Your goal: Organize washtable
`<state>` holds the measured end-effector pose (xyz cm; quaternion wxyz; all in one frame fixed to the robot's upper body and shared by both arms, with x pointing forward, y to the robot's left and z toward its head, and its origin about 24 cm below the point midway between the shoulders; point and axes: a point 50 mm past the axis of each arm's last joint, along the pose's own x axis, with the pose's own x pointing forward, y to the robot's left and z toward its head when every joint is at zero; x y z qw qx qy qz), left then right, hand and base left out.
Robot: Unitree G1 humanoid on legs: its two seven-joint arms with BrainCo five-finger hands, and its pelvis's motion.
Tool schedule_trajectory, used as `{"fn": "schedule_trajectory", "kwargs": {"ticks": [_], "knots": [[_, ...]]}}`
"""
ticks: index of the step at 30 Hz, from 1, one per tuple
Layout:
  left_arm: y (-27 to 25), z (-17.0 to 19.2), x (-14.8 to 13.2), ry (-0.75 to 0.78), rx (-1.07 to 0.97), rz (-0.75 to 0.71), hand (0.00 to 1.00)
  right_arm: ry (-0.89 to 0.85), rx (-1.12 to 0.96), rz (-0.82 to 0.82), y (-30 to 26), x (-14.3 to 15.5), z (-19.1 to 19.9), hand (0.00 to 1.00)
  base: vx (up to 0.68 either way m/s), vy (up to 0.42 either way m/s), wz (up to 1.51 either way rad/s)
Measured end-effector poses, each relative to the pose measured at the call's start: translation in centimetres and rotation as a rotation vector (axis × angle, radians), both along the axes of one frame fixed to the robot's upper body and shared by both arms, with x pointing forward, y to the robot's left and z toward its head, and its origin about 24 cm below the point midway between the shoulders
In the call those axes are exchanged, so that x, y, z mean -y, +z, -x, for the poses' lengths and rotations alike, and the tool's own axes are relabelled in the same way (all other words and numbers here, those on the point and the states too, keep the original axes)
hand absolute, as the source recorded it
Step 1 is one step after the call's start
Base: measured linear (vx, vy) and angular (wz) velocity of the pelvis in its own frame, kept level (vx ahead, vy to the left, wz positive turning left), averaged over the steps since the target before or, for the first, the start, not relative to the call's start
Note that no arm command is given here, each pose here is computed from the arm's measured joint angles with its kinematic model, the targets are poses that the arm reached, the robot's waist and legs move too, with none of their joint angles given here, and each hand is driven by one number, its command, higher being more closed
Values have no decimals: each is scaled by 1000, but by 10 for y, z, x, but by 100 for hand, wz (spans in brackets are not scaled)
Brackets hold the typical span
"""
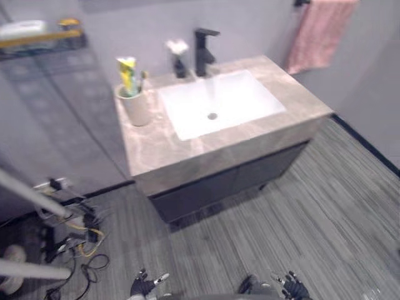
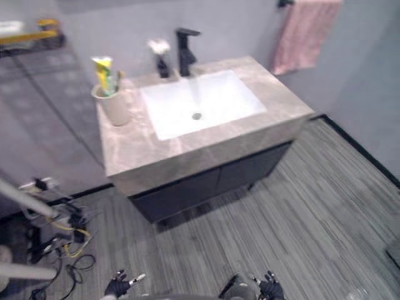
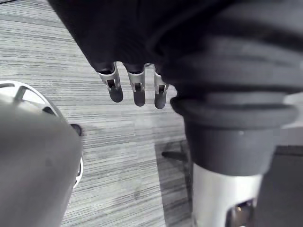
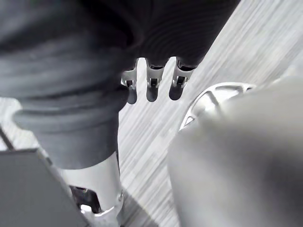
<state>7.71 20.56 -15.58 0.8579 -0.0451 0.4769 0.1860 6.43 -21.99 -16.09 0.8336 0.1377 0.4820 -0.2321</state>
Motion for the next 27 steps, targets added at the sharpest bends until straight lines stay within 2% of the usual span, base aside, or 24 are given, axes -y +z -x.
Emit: {"fn": "schedule_trajectory", "kwargs": {"ticks": [2, 6, 14, 19, 23, 25, 26, 27], "knots": [[0, 3, -5, 31, -6, -1, 0, 13, -26, -5, -2, -2, 3, 0, 128, -104, -146], [-6, 10, 6, 57, -40, 40, 0, 48, -54, 30, 0, 14, -1, 0, 55, -131, -103], [-4, 7, 1, 97, -22, 32, 0, 193, 49, 25, 6, -6, -43, 0, 132, -123, -75], [-2, 5, -5, 59, -13, -6, 0, 220, 85, 16, 7, -14, -55, 0, 67, 188, -137], [2, 3, -15, 50, 15, -39, 0, 228, 15, -11, 0, -21, -29, 0, 92, 210, -106], [1, 2, -9, 65, 19, -17, 0, 205, 4, 4, 0, -13, -25, 0, 44, 258, -133], [-2, 7, 1, 51, 10, 37, 0, 212, 8, 24, 2, -6, -28, 0, 46, 345, -197], [-4, 10, 3, 8, -6, 87, 0, 229, 30, 15, 2, -13, -36, 0, 88, 321, -193]]}}
